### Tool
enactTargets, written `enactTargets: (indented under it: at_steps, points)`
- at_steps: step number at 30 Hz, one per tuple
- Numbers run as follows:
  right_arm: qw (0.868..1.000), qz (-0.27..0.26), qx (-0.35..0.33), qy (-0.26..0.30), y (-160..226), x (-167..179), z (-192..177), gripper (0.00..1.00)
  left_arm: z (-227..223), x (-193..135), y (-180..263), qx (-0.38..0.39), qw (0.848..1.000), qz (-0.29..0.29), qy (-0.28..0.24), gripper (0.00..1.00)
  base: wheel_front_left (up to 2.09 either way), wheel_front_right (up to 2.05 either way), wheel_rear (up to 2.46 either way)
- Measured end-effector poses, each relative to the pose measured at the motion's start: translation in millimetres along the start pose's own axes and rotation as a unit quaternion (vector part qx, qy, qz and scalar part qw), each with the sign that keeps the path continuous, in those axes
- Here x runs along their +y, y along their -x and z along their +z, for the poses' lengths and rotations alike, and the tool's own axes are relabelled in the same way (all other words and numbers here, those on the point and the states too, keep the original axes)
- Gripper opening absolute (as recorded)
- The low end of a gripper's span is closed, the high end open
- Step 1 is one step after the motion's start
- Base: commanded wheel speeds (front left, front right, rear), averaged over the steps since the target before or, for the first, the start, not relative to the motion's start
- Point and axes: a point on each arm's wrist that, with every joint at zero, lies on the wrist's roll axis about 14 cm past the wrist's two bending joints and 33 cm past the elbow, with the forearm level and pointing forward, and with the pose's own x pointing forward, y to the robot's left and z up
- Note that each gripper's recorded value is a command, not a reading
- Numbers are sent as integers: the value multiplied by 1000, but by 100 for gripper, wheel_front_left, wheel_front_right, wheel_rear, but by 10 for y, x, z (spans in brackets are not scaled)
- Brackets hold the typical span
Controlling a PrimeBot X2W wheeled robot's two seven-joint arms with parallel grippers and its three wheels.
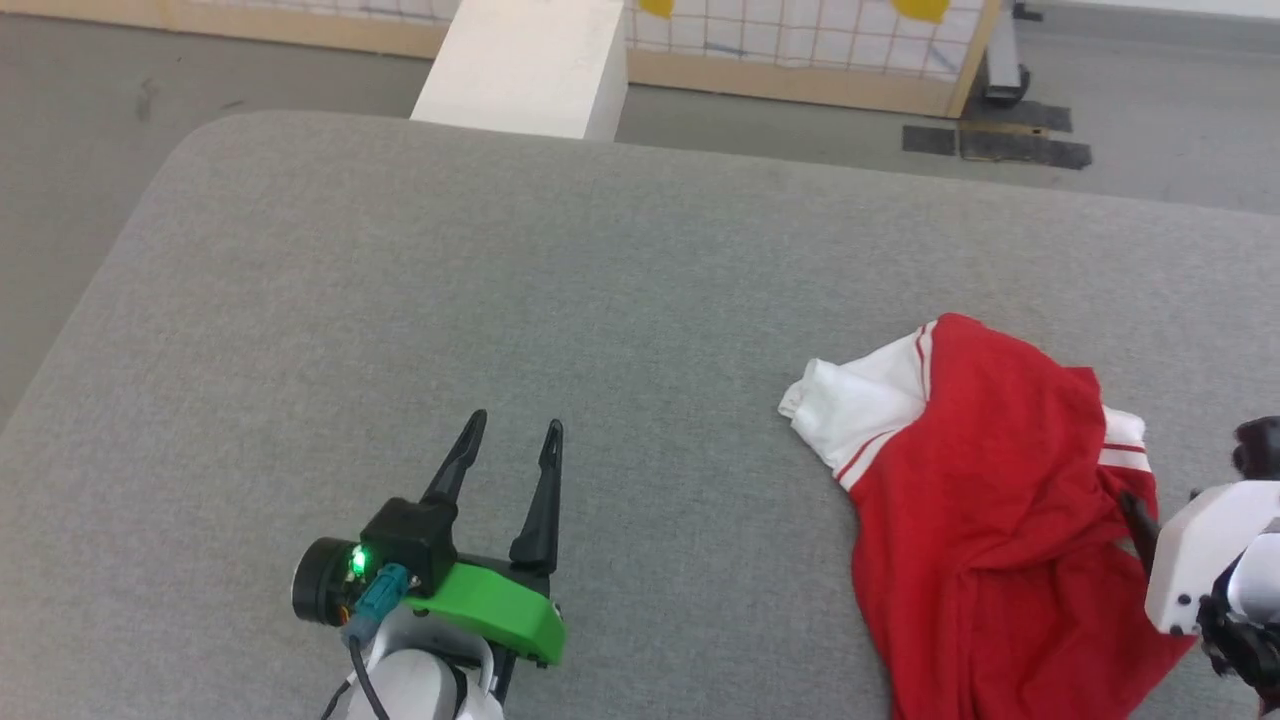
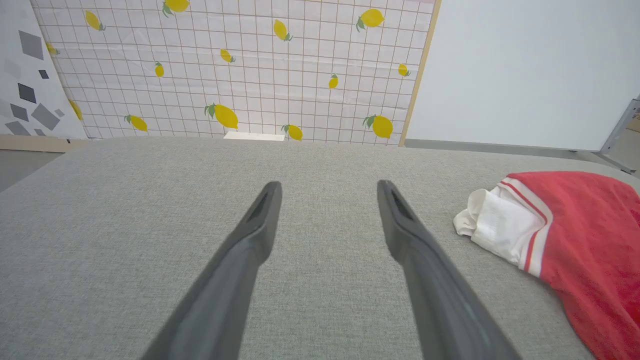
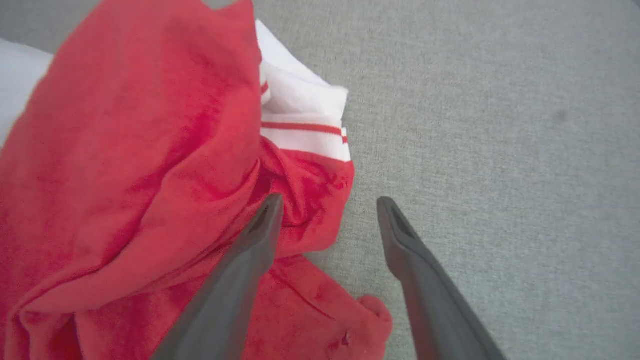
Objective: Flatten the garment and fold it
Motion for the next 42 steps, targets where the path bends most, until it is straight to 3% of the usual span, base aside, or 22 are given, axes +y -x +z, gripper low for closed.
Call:
enactTargets:
  at_steps: [4,8,11,16,21,23,25,35,41,42]
  points:
    - [993,-5,-117,-5,118,49,365,100,16,-65,-21,-3,1000,-12,4,100,0,0,0]
    - [968,23,-250,14,337,285,764,100,-16,-135,-34,1,1000,-25,7,100,0,0,0]
    - [950,24,-311,16,501,309,831,100,-62,-181,-53,8,999,-32,13,100,0,0,0]
    - [934,20,-357,8,674,385,711,100,-242,-339,-100,35,997,-60,25,100,0,0,0]
    - [934,6,-357,-3,689,386,575,100,-447,-542,-335,94,990,-105,10,100,0,0,0]
    - [940,-4,-341,5,614,371,474,100,-644,-1001,-670,211,958,-194,-22,100,0,0,0]
    - [943,-9,-333,7,583,347,441,100,-644,-1130,-805,239,946,-216,-33,100,0,0,0]
    - [953,-31,-301,7,447,217,246,100,-1020,-1479,-1003,389,877,-278,-55,100,0,0,0]
    - [959,-44,-281,3,380,123,99,100,-1281,-1555,-1003,428,854,-291,-59,100,0,0,0]
    - [960,-46,-278,2,372,112,75,100,-1339,-1569,-969,437,848,-294,-59,96,0,0,0]
